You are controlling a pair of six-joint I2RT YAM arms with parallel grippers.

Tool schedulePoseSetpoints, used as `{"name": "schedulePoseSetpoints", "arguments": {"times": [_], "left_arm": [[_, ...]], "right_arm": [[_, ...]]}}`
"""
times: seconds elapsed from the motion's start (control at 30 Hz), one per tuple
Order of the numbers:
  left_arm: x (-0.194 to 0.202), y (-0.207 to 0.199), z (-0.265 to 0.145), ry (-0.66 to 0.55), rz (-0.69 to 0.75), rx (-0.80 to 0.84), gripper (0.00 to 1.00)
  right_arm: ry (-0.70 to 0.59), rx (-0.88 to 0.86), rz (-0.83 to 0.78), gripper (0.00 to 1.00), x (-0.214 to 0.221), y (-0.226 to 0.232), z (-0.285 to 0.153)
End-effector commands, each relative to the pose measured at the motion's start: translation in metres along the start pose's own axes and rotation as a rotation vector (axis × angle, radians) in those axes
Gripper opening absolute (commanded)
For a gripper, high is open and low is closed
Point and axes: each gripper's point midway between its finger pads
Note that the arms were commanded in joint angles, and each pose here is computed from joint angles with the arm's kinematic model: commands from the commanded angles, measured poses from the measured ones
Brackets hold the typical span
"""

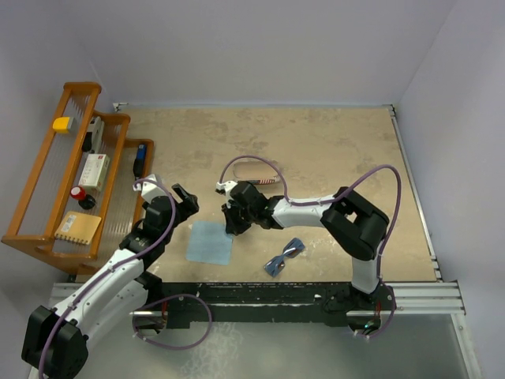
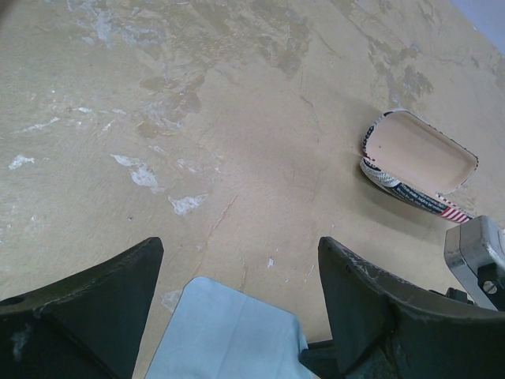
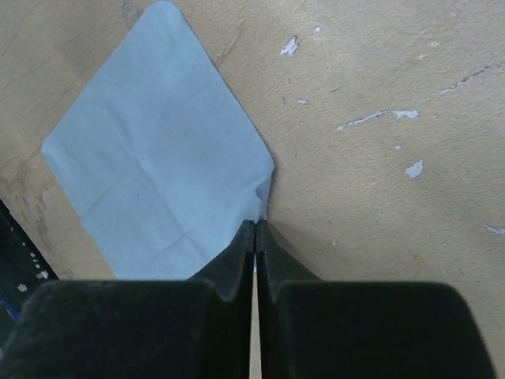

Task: Organize the sunglasses
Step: Fold the glasses cleaning cloth at the center of the board.

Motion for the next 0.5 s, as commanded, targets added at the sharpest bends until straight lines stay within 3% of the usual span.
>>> {"name": "schedulePoseSetpoints", "arguments": {"times": [0.0,0.17,0.47], "left_arm": [[-0.005,-0.008,0.000,-0.016,-0.018,0.031,0.77],[-0.004,-0.008,0.001,-0.015,-0.018,0.032,0.77],[-0.001,-0.008,0.001,-0.006,-0.018,0.040,0.77]], "right_arm": [[-0.016,0.016,-0.007,0.00,-0.008,0.001,0.003],[0.014,0.022,0.010,0.00,-0.001,0.000,-0.002],[-0.043,0.132,0.040,0.00,-0.015,-0.028,-0.019]]}}
Point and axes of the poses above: each gripper's point midway between its finger pads, its own z axis out along the fingers, its own y axis along the line the jaws close on, x = y × z, and after that the axes turned 1 degree about z, right-handed
